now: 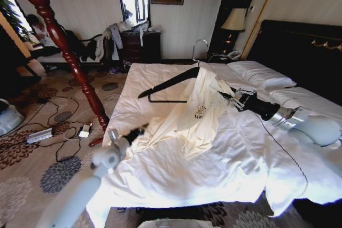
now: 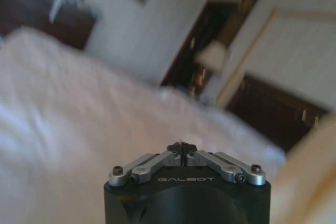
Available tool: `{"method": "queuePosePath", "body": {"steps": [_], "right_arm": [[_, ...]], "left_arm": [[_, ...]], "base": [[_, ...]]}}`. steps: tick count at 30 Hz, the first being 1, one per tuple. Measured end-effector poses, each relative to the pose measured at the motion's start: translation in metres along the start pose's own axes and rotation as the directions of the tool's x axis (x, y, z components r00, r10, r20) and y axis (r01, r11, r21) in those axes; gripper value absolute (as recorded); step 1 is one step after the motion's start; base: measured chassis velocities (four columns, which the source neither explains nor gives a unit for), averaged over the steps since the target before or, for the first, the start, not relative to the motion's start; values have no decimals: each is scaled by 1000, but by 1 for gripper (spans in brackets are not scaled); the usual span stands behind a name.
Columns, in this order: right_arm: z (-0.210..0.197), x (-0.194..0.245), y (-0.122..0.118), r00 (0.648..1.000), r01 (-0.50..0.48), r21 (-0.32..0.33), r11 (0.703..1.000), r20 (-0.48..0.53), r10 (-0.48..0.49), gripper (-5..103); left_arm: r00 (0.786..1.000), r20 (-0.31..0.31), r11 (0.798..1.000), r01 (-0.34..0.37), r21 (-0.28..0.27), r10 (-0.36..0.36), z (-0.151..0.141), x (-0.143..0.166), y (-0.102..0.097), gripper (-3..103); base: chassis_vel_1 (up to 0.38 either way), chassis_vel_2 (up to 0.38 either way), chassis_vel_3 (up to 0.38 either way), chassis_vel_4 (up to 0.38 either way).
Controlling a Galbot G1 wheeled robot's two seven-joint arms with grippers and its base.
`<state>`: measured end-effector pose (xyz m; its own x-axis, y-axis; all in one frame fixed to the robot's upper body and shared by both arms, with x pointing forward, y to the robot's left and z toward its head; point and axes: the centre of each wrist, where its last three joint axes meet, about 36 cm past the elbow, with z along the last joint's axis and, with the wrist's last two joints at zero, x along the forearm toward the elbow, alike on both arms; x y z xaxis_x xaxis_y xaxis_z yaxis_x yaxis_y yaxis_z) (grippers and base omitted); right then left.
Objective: Pick up the clothes from the bed and hang them on the clothes hanger.
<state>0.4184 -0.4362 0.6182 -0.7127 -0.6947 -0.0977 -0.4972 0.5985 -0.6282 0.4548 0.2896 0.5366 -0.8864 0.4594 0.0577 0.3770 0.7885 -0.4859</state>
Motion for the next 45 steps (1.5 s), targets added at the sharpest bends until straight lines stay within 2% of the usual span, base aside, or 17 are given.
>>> {"method": "queuePosePath", "body": {"steps": [1, 5, 6, 10, 11, 16, 17, 21, 22, 24, 25, 29, 30, 33, 35, 39, 45], "right_arm": [[0, 0, 0, 1000, 0, 0, 1000, 0, 0, 15], [10, 1, 12, 997, 1, -23, 1000, -78, -2, 15], [10, 1, 12, 997, 1, -23, 1000, -78, -2, 15], [22, 6, 26, 985, 12, 15, 1000, -170, -9, 15], [22, 6, 26, 985, 12, 15, 1000, -170, -9, 15], [33, 12, 45, 976, 9, 40, 999, -218, 0, 15], [33, 12, 45, 976, 9, 40, 999, -218, 0, 15], [35, 13, 51, 974, 5, 58, 998, -224, 9, 15], [35, 13, 51, 974, 5, 58, 998, -224, 9, 15], [33, 13, 51, 974, -7, 64, 998, -224, 21, 15], [33, 13, 51, 974, -7, 64, 998, -224, 21, 15], [34, 13, 54, 969, -45, 62, 997, -239, 59, 15], [34, 13, 54, 969, -45, 62, 997, -239, 59, 15], [36, 13, 58, 966, -79, 48, 996, -242, 88, 15], [35, 12, 59, 967, -84, 42, 996, -239, 92, 15], [22, 3, 67, 979, -94, -5, 996, -183, 91, 15], [4, -7, 74, 990, -96, -57, 994, -111, 89, 15]], "left_arm": [[1000, 0, 1000, 0, 0, 0, 0, 0, 0, 0], [990, 131, 999, -43, -20, 45, -88, 16, -7, 0], [990, 131, 999, -43, -20, 45, -88, 16, -7, 0], [976, 198, 995, -92, -26, 95, -150, 38, -31, 0], [976, 198, 995, -92, -26, 95, -150, 38, -31, 0], [958, 217, 982, -177, -65, 187, -185, 54, -76, 0], [958, 217, 982, -177, -65, 187, -185, 54, -76, 0], [946, 175, 960, -257, -108, 273, -186, 63, -108, 0], [946, 175, 960, -257, -108, 273, -186, 63, -108, 0], [937, 141, 944, -303, -134, 321, -179, 68, -123, 0], [937, 141, 944, -303, -134, 321, -179, 68, -123, 0], [912, 67, 905, -391, -166, 405, -162, 76, -141, 0], [912, 67, 905, -391, -166, 405, -162, 76, -141, 0], [895, -3, 882, -440, -171, 446, -145, 81, -149, 0], [891, -26, 876, -450, -173, 453, -140, 81, -151, 0], [876, -132, 856, -481, -190, 463, -112, 77, -157, 0], [874, -194, 853, -481, -204, 446, -95, 71, -155, 0]], "base": [[0, 0, 0, 0], [0, 0, 0, 0], [0, 0, 0, 0], [0, 0, 0, 0], [0, 0, 0, 0], [0, 0, 0, 0], [0, 0, 0, 0], [0, 0, 0, 0], [0, 0, 0, 0], [0, 0, 0, 0], [0, 0, 0, 0], [0, 0, 0, 0], [0, 0, 0, 0], [0, 0, 0, 0], [0, 0, 0, 0], [0, 0, 0, 0], [0, 0, 0, 0]]}}
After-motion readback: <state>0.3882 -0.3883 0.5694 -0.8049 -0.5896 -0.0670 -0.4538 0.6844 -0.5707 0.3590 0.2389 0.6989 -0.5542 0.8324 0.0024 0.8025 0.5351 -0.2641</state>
